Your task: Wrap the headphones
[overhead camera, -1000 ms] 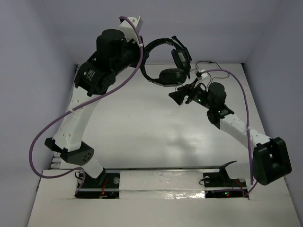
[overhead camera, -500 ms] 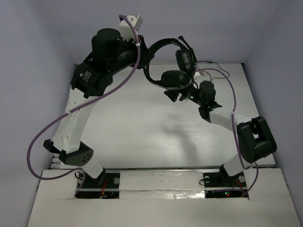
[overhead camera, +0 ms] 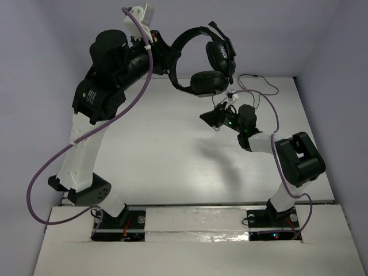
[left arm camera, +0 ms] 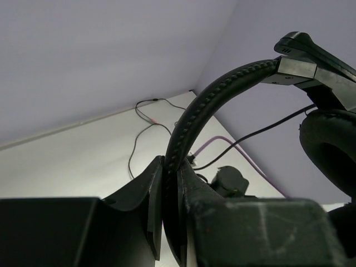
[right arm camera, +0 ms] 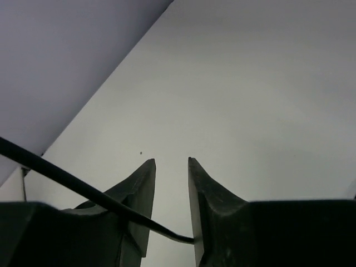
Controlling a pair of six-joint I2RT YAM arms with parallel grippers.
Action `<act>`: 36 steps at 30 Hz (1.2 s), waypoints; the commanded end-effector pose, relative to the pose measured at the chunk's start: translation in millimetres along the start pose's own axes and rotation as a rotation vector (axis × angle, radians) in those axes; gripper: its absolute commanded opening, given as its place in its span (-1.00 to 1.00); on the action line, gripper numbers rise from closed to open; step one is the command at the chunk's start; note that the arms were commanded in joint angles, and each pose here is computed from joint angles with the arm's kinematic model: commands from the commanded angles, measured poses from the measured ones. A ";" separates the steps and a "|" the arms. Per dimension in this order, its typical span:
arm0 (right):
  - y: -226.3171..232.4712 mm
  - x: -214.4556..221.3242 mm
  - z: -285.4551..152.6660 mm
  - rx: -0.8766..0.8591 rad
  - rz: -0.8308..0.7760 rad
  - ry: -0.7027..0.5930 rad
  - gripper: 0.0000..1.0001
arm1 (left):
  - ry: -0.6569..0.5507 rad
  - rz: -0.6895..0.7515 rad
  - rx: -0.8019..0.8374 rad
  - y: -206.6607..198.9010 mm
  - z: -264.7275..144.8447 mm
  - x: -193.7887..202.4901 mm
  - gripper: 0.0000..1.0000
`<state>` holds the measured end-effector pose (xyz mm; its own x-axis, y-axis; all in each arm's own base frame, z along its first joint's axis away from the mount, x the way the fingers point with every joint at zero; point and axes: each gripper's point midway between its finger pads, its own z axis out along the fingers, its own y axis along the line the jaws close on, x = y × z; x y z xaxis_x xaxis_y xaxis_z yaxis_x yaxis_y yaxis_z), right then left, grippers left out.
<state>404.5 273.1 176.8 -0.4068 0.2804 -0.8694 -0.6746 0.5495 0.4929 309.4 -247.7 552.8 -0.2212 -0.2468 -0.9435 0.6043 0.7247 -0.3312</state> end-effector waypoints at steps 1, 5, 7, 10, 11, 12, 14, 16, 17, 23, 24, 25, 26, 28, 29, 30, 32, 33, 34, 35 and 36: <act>31.7 -29.0 -8.3 -0.098 -0.021 -0.110 -0.30 | -0.160 -0.042 -0.005 -1.0 -9.0 -38.7 -1.00; 36.4 -28.1 -26.8 -0.060 0.013 -0.129 -0.76 | -0.217 -0.068 -0.073 17.2 -2.6 -45.3 -1.00; 47.6 -19.3 -30.7 -0.046 0.043 -0.104 -0.83 | -0.266 -0.089 -0.117 26.9 1.0 -50.4 -1.00; 50.3 1.6 -28.0 0.018 0.089 -0.023 -0.91 | -0.296 -0.144 -0.211 52.1 12.6 -33.6 -1.00; 62.3 7.0 -25.9 0.019 0.087 -0.007 -0.96 | -0.297 -0.164 -0.240 63.4 23.9 -19.0 -1.00; 62.4 21.4 -27.7 0.050 0.100 0.044 -1.00 | -0.315 -0.176 -0.299 76.6 24.8 -14.6 -1.00; 83.8 30.3 -31.1 0.033 0.098 0.076 -1.00 | -0.349 -0.182 -0.368 93.3 27.5 -8.8 -1.00; 94.0 43.6 -39.6 0.050 0.097 0.123 -1.00 | -0.357 -0.184 -0.454 116.6 31.6 5.0 -1.00; 106.0 54.5 -44.3 0.046 0.089 0.147 -1.00 | -0.363 -0.172 -0.486 123.3 31.6 6.6 -1.00; 145.2 64.8 -86.3 0.070 0.029 0.228 -1.00 | -0.356 -0.066 -0.707 167.1 38.6 21.7 -1.00; 147.5 70.8 -94.0 0.081 0.027 0.266 -1.00 | -0.351 -0.053 -0.728 171.2 40.5 23.7 -1.00; 160.1 66.6 -100.0 0.055 0.012 0.262 -1.00 | -0.338 -0.041 -0.759 178.2 44.3 30.0 -1.00; 162.1 65.2 -103.4 0.066 0.010 0.267 -1.00 | -0.326 -0.015 -0.779 182.5 45.4 33.3 -1.00; 171.5 60.1 -111.5 0.063 -0.004 0.293 -1.00 | -0.298 0.009 -0.826 194.4 51.9 47.4 -1.00; 174.1 55.5 -113.1 0.064 -0.006 0.294 -1.00 | -0.284 0.033 -0.849 199.5 52.7 52.2 -1.00; 173.9 56.3 -117.2 0.075 -0.010 0.320 -1.00 | -0.259 0.055 -0.870 201.7 56.1 63.1 -1.00; 187.2 34.1 -117.6 0.060 -0.043 0.297 -1.00 | -0.211 0.090 -0.915 214.1 62.2 82.4 -1.00; 185.3 33.1 -121.8 0.081 -0.052 0.318 -1.00 | -0.183 0.100 -0.914 214.1 66.2 93.9 -1.00; 193.0 15.4 -120.7 0.071 -0.073 0.288 -1.00 | -0.157 0.109 -0.910 212.9 70.5 104.7 -1.00; 192.3 11.0 -119.8 0.087 -0.083 0.292 -1.00 | -0.146 0.115 -0.910 214.5 72.1 109.8 -1.00; 189.4 11.9 -123.6 0.112 -0.096 0.326 -1.00 | -0.117 0.136 -0.916 212.7 74.4 121.7 -1.00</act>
<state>196.9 293.7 242.1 -0.5648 0.0191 -0.8250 -0.6434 0.6157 0.4548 469.6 -170.8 351.7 -0.1583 -0.1366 -0.9779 -0.1988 0.9745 -0.1039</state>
